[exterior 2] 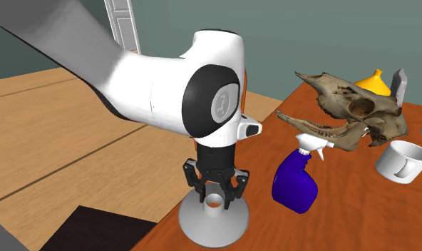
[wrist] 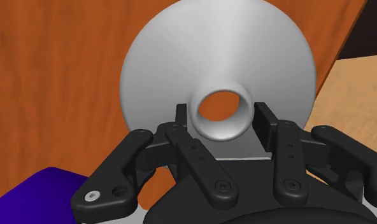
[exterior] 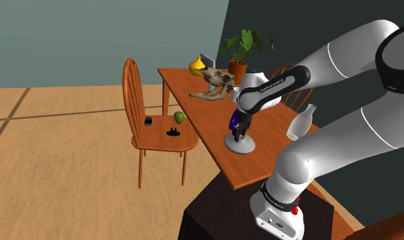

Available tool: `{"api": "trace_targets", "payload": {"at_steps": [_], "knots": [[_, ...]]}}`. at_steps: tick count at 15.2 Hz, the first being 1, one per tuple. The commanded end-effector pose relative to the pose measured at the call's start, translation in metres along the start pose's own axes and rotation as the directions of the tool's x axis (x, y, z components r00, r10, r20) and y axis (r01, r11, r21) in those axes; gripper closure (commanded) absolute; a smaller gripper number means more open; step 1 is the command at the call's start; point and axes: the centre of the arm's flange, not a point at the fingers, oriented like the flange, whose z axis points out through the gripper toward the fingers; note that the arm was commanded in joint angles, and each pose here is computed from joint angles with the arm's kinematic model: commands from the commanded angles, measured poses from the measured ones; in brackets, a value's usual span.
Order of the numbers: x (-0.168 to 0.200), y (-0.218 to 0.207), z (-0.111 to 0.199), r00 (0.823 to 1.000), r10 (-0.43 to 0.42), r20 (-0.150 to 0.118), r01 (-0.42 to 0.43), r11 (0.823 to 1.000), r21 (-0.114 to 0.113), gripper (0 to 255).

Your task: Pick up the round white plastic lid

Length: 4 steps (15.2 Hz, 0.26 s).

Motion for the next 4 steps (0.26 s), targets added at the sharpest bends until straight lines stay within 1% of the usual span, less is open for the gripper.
{"api": "trace_targets", "payload": {"at_steps": [1,2,4], "knots": [[-0.0008,0.0005,-0.0110,1.000,0.000,0.001,0.000,1.000,0.000,255],[-0.0015,0.0006,-0.0163,1.000,0.000,0.001,0.000,1.000,0.000,255],[-0.0016,0.0007,-0.0171,1.000,0.000,0.001,0.000,1.000,0.000,255]]}}
